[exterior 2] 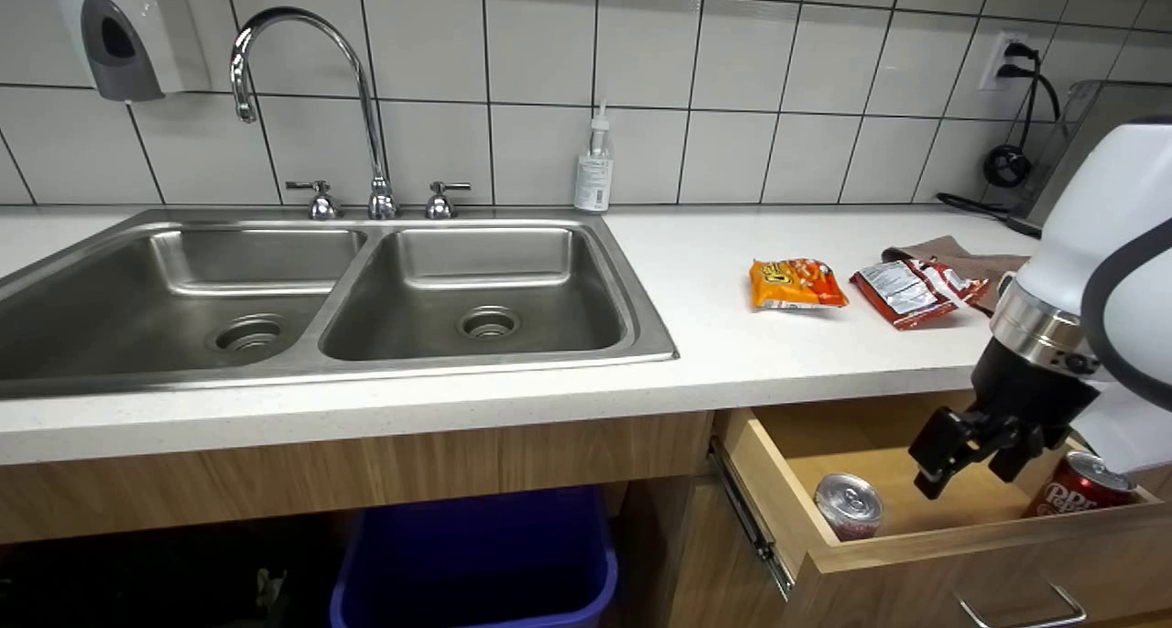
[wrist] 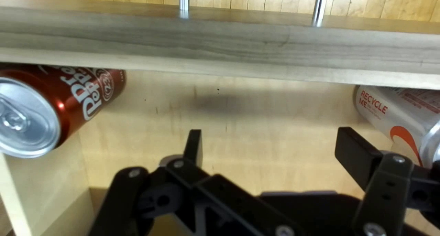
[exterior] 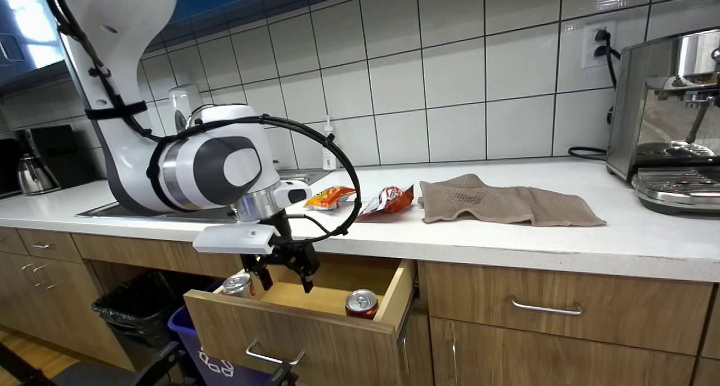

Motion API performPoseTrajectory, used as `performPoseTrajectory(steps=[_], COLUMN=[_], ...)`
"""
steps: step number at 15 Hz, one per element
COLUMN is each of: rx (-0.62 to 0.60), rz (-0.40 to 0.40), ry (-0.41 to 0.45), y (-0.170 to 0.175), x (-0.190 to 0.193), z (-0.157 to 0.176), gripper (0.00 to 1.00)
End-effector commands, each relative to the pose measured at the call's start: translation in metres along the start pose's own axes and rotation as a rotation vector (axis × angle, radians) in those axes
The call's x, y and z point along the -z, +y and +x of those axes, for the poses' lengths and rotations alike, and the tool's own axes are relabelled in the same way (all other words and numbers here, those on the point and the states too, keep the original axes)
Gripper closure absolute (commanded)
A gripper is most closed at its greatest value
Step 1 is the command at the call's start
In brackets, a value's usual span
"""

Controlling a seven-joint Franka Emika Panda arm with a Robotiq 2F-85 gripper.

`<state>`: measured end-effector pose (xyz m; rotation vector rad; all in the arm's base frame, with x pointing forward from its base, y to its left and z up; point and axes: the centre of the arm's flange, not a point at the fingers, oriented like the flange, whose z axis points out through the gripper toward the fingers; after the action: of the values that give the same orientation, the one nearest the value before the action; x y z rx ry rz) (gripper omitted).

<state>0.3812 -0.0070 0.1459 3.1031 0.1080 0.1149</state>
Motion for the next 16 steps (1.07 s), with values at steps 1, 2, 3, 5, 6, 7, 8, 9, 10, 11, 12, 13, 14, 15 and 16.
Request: performPoseTrajectory(steps=[1,2,3,5,6,7,8,9,10,11,12,13,14,15,16], rx=[0.026,0.027,0.03,0.038,0.043,0.048,0.054,0.063,0.071,0.079,0.09,0.099,0.109,0.118,0.126], rz=[-0.006,-0.007,-0.009,-0.012,-0.014,-0.018,-0.021,-0.024,-0.029,-0.034,-0.039,-0.042,-0.044,-0.045,-0.047], ry=[0.01,0.02,0.032,0.054,0.064,0.076,0.087,0.099,0.113,0.125,0.138,0.149,0.159,0.168,0.177], y=[0.0,0.0,-0.001,-0.002,-0.002,-0.003,-0.003,-0.003,-0.003,-0.003,-0.003,-0.003,-0.003,-0.003,-0.003], x=[0.032,0.036,0.041,0.049,0.053,0.058,0.062,0.066,0.07,0.074,0.078,0.082,0.085,0.089,0.091], z=[-0.006,-0.005,-0.003,0.0,0.002,0.004,0.006,0.007,0.009,0.012,0.014,0.016,0.019,0.021,0.024], gripper=[0.0,0.0,0.0,0.0,0.0,0.0,0.0,0.0,0.0,0.0,0.0,0.0,0.0,0.0,0.0])
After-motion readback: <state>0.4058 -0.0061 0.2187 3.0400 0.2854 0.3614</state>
